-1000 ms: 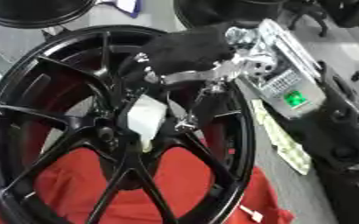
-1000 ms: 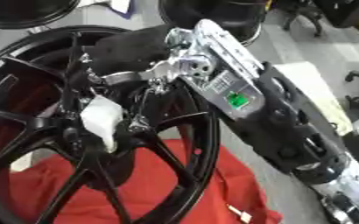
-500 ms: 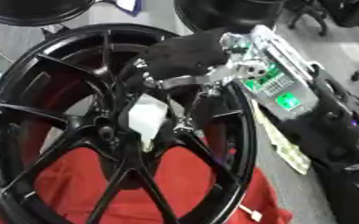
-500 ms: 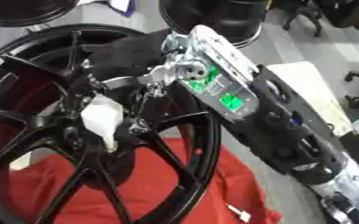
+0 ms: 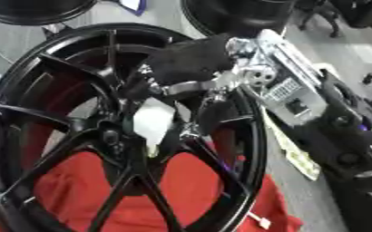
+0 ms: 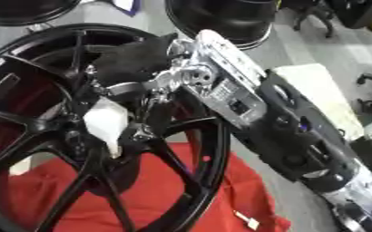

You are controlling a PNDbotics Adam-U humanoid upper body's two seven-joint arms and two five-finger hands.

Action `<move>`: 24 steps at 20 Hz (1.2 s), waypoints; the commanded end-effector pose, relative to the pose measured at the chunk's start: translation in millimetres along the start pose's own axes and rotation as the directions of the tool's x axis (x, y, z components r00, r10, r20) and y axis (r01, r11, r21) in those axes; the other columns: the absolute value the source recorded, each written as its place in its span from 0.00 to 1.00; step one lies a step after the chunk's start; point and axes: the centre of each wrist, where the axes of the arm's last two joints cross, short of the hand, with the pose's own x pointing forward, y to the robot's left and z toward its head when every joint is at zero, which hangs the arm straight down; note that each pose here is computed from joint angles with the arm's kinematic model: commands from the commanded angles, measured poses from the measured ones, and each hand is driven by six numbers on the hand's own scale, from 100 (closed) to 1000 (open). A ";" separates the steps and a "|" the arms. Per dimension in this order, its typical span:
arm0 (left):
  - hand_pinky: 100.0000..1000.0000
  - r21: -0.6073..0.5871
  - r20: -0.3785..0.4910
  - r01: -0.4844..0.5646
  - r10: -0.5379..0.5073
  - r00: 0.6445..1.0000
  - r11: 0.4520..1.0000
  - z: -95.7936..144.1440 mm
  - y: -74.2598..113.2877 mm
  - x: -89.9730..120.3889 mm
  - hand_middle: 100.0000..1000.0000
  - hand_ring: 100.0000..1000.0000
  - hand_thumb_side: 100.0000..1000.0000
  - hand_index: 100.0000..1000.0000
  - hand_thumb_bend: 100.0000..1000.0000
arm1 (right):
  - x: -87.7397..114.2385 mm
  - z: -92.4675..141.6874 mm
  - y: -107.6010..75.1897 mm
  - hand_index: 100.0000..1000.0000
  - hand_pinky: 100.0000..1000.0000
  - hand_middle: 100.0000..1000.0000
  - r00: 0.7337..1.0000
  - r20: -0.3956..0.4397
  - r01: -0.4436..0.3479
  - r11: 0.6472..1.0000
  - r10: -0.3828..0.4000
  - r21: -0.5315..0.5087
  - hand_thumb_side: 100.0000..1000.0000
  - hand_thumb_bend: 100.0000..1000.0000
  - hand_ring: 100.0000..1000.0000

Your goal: Pull the pin out of the wheel hub.

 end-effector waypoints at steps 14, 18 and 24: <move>0.72 -0.005 0.009 0.010 -0.010 1.000 1.000 -1.5 1.1 3.1 0.50 0.57 0.79 0.63 0.00 | 1.7 7.6 -8.5 0.63 0.80 0.47 0.999 0.028 -0.035 0.999 0.034 0.030 0.00 0.24 0.77; 0.73 -0.007 0.007 0.011 -0.011 1.000 1.000 -1.3 0.9 2.7 0.50 0.57 0.79 0.63 0.00 | 2.2 8.9 -9.9 0.60 0.80 0.44 0.999 0.025 -0.028 0.999 0.027 0.023 0.00 0.22 0.75; 0.73 -0.013 0.005 0.013 -0.013 1.000 1.000 -1.1 0.8 2.2 0.50 0.58 0.79 0.63 0.00 | 3.2 12.7 -14.3 0.56 0.78 0.40 1.000 0.016 -0.010 1.000 0.010 0.003 0.00 0.17 0.73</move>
